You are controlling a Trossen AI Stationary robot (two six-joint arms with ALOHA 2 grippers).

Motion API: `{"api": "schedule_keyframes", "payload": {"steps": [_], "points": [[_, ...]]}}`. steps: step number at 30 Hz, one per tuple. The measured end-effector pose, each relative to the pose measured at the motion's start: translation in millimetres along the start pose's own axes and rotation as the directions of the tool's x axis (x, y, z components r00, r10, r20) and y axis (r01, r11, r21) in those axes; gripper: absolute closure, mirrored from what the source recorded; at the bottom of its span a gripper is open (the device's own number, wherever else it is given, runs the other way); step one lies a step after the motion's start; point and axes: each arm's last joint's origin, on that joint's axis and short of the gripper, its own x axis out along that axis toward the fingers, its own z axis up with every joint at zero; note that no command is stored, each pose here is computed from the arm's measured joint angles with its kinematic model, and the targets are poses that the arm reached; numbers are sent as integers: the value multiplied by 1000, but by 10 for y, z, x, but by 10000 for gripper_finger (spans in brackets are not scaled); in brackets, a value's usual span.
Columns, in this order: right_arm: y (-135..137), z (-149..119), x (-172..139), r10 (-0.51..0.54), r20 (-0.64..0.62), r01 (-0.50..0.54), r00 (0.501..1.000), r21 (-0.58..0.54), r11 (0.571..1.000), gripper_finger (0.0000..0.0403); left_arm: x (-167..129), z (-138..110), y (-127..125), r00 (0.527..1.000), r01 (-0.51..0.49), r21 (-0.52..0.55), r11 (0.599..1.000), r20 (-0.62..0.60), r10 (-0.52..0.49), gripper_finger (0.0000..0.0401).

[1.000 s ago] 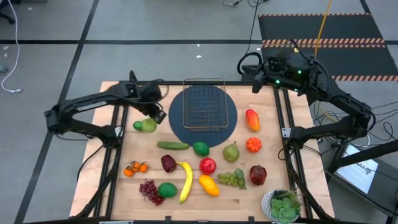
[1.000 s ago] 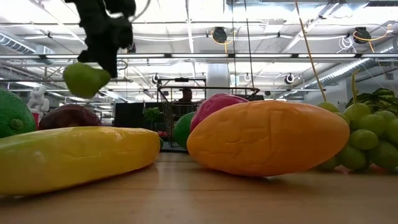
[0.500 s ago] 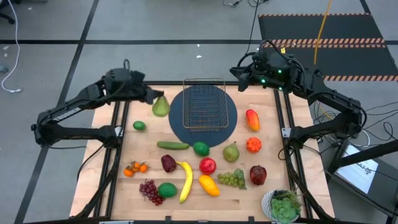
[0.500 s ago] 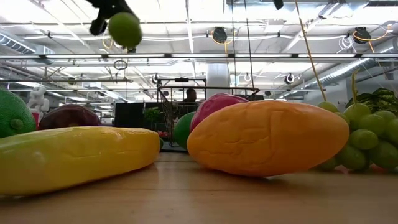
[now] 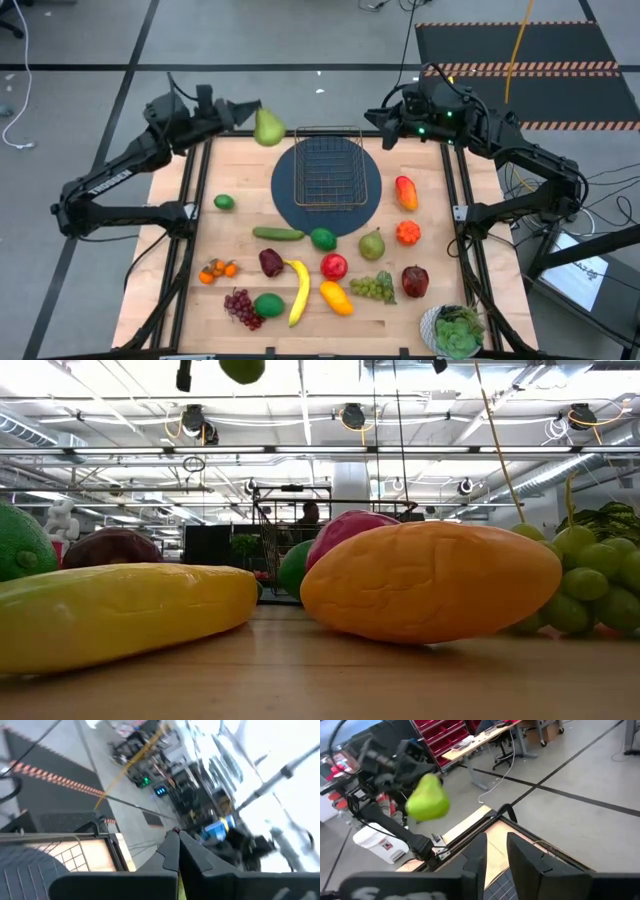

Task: Build produce basket
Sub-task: Put the top green pear into the gold wire basket

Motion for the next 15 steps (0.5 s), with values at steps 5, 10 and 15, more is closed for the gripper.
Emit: {"api": "schedule_keyframes", "payload": {"steps": [5, 10, 15], "points": [[0, 1, -3, 0, 0, 0, 1000, -45, 999, 332, -9, 84, 52, 998, -27, -165, 986, 58, 37, 401], [8, -3, -4, 27, -14, -29, 1000, -111, 993, 332, -16, 142, 90, 995, -37, -222, 974, 82, 56, 401], [28, -16, -5, 101, -53, -107, 993, -124, 987, 332, -21, 175, 107, 995, -31, -260, 965, 81, 54, 401]]}}
